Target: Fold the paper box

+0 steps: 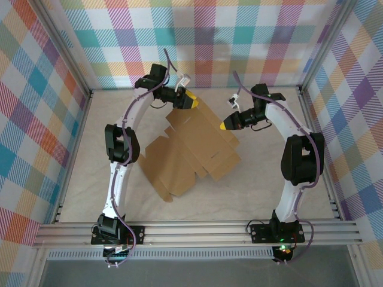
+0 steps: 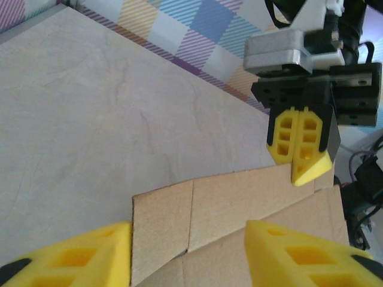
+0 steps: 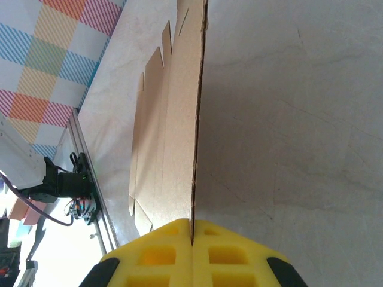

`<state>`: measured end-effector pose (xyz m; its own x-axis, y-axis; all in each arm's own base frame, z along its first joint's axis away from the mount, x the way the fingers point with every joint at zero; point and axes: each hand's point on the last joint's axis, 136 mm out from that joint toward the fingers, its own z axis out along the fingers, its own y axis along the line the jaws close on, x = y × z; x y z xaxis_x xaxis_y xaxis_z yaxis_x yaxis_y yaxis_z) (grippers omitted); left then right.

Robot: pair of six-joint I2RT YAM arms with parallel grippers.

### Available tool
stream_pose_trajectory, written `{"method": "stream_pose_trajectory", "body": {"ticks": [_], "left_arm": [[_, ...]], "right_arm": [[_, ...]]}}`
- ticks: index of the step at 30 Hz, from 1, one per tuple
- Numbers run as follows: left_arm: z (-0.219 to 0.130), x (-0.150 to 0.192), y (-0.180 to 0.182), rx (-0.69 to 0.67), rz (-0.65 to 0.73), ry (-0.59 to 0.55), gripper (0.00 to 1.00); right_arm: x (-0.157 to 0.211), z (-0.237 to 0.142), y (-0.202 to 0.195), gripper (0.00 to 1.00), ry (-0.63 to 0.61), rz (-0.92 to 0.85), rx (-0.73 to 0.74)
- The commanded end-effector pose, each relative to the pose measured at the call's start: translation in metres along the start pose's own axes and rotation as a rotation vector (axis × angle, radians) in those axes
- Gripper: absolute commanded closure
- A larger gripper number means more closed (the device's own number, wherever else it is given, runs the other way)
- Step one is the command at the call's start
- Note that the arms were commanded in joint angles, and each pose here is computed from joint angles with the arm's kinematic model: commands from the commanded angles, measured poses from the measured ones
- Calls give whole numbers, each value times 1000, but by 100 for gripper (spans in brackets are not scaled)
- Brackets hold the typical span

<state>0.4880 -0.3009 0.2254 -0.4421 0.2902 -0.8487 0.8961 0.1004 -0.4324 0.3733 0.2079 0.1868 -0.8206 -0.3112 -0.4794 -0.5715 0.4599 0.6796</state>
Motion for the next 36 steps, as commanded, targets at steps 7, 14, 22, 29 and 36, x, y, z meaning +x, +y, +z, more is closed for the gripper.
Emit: {"method": "stream_pose_trajectory", "body": {"ticks": [7, 14, 22, 29, 36], "left_arm": [[11, 2, -28, 84, 6, 20, 75], [14, 4, -28, 64, 22, 40, 86], [11, -3, -20, -33, 60, 53, 65], [11, -12, -6, -98, 42, 34, 70], [9, -10, -9, -100, 49, 45, 82]], "right_arm": [[-12, -3, 9, 100, -44, -62, -44], [-14, -4, 10, 100, -51, -62, -39], [-13, -6, 10, 100, -48, -53, -10], [-10, -6, 9, 100, -41, -55, -8], [-10, -5, 9, 100, -35, -49, -9]]}}
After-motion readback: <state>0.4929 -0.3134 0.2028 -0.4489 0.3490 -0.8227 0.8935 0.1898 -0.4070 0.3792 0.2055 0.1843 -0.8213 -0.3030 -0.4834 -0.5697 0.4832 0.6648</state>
